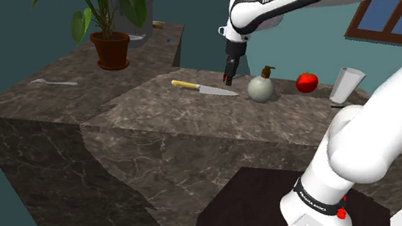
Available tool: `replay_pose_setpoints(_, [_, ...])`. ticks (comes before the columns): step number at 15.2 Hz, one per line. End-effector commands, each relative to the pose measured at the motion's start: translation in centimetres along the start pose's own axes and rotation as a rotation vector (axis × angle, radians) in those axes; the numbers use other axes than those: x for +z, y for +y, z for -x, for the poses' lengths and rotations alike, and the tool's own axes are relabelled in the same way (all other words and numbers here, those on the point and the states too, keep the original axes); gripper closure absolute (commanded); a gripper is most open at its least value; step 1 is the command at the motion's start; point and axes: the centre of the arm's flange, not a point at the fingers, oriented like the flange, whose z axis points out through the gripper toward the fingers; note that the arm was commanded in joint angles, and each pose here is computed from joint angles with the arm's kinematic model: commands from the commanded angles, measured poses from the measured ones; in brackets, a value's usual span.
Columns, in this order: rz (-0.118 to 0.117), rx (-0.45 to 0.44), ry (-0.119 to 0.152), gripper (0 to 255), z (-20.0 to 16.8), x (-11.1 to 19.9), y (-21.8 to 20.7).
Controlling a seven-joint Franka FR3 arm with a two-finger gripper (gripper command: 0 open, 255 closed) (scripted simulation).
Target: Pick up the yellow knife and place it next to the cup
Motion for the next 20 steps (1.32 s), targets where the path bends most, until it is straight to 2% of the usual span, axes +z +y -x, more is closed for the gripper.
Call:
replay_pose_setpoints(1, [-0.005, -0.055, 0.014, 0, -1.6, 0.9, 1.5])
replay_pose_setpoints(11, [-0.039, -0.311, 0.075, 0, -11.1, 6.8, 7.2])
replay_pose_setpoints(20, [-0.039, -0.311, 0.075, 0, -11.4, 10.8, 7.0])
